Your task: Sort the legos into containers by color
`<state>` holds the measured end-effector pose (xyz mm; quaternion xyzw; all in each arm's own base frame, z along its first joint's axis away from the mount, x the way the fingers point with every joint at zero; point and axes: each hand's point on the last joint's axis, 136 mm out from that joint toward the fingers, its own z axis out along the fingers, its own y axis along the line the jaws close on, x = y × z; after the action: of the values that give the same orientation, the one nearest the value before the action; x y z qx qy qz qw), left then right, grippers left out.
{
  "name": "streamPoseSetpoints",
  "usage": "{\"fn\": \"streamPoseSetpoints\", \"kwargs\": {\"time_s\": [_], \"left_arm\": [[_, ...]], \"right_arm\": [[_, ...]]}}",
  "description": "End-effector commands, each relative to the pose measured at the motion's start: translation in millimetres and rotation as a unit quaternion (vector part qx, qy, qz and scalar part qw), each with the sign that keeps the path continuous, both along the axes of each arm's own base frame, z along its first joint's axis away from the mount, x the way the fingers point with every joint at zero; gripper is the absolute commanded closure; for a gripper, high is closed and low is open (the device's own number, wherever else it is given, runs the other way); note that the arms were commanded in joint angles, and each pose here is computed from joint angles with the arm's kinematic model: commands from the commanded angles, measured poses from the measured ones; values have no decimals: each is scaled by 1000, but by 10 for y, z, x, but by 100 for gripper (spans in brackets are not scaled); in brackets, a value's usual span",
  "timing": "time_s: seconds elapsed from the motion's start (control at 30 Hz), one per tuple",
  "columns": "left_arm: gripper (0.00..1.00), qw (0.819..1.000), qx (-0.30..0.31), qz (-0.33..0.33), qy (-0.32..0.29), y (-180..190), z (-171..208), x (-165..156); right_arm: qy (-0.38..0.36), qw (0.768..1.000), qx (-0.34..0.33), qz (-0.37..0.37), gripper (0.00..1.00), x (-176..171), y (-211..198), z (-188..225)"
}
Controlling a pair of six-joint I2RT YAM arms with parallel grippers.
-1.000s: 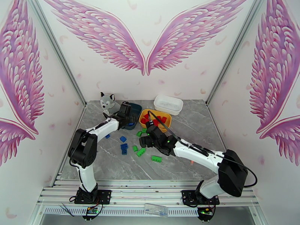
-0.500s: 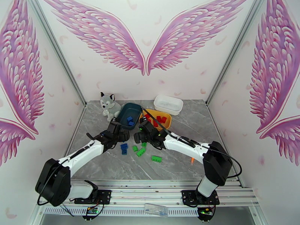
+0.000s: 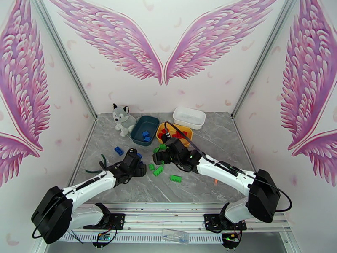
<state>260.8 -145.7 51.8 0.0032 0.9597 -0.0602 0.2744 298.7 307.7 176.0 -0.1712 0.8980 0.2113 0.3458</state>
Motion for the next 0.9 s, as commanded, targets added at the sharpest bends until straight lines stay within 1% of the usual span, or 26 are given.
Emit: {"fn": "streamPoseSetpoints", "kwargs": {"time_s": [0.0,0.13,0.27,0.5,0.67,0.87], "left_arm": [[20,1000,17,-2,4,-28,-48,68],[24,1000,23,-3,11,-71,-130,117],[26,1000,21,-2,6,-113,-120,185],[34,1000,21,-12,14,-229,-151,288],[41,999,32,-10,27,-220,-234,280],[47,999,36,-9,31,-204,-238,255]], "right_arm": [[5,1000,4,5,2,11,7,-45],[8,1000,5,3,4,24,16,-59],[11,1000,6,4,5,16,19,-68],[9,1000,7,1,5,16,-3,-43],[5,1000,8,-5,5,30,-46,-16],[6,1000,10,-9,6,43,-68,-4]]}}
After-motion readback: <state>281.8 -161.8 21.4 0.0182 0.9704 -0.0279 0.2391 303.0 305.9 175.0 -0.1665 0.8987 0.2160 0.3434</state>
